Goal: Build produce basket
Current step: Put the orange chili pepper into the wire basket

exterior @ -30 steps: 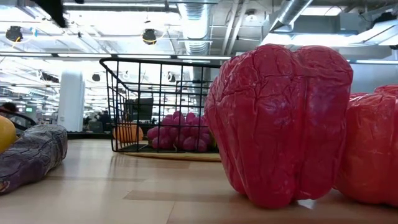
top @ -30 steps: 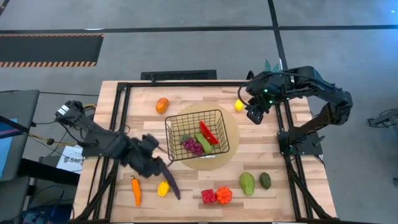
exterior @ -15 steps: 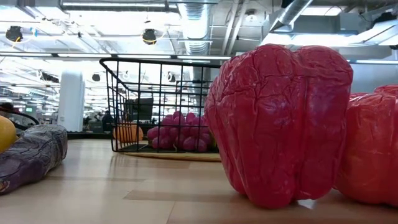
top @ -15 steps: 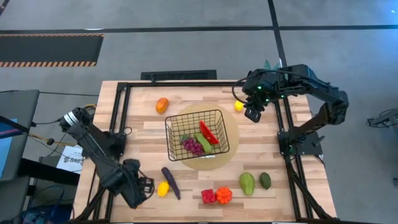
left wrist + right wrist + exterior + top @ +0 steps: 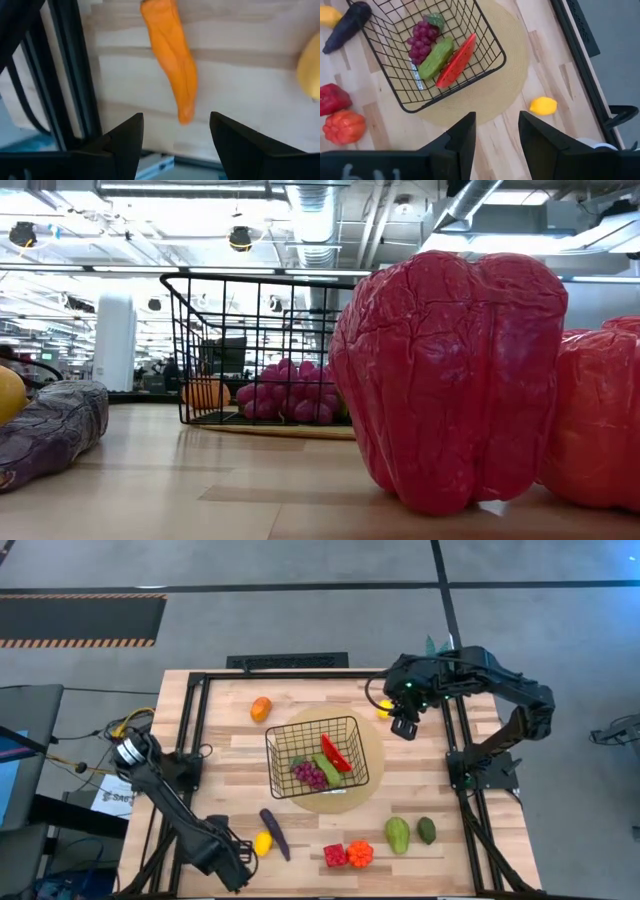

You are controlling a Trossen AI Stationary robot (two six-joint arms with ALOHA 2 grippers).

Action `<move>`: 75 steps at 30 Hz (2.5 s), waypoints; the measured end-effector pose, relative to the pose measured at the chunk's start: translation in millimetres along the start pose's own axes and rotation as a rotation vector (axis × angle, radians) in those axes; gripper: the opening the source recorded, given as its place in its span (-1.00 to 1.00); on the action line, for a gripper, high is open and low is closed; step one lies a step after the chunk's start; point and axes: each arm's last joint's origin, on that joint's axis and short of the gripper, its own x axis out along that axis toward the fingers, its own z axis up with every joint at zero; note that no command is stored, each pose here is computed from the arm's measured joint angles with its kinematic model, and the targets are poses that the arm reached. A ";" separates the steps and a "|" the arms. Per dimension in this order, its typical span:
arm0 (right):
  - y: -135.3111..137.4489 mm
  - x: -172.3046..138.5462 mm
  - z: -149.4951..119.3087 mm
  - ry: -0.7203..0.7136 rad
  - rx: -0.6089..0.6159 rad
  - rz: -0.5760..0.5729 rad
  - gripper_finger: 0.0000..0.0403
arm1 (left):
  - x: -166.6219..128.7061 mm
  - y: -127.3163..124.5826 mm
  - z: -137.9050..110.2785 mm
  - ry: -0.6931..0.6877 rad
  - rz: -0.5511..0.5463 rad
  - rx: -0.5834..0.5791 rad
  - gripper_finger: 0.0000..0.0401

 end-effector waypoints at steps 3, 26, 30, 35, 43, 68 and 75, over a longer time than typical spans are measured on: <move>2.2 0.4 0.1 0.000 -0.014 0.004 -0.18 | 12.8 -5.9 -2.4 -0.036 0.029 0.002 0.07; 2.3 0.0 -0.1 0.000 -0.044 0.008 -0.20 | 72.8 -18.8 5.2 -0.002 0.028 0.021 -0.01; 2.4 0.0 -0.1 0.000 -0.044 0.008 -0.21 | 72.9 -24.7 8.3 -0.003 -0.007 0.055 -0.38; 2.4 0.0 -0.1 -0.001 -0.043 0.008 -0.21 | 71.3 -26.5 9.6 -0.016 -0.029 0.099 -0.90; 2.4 0.0 -0.1 0.000 -0.037 0.008 -0.23 | 14.0 -13.4 16.8 -0.257 -0.133 0.049 -0.94; -5.0 0.8 0.9 0.002 0.022 -0.007 -0.64 | -161.1 -59.8 159.1 -0.862 -0.454 0.519 -0.93; -10.5 0.2 0.9 0.000 0.025 -0.017 -0.93 | -177.3 -91.1 219.6 -0.806 -0.515 0.824 -0.95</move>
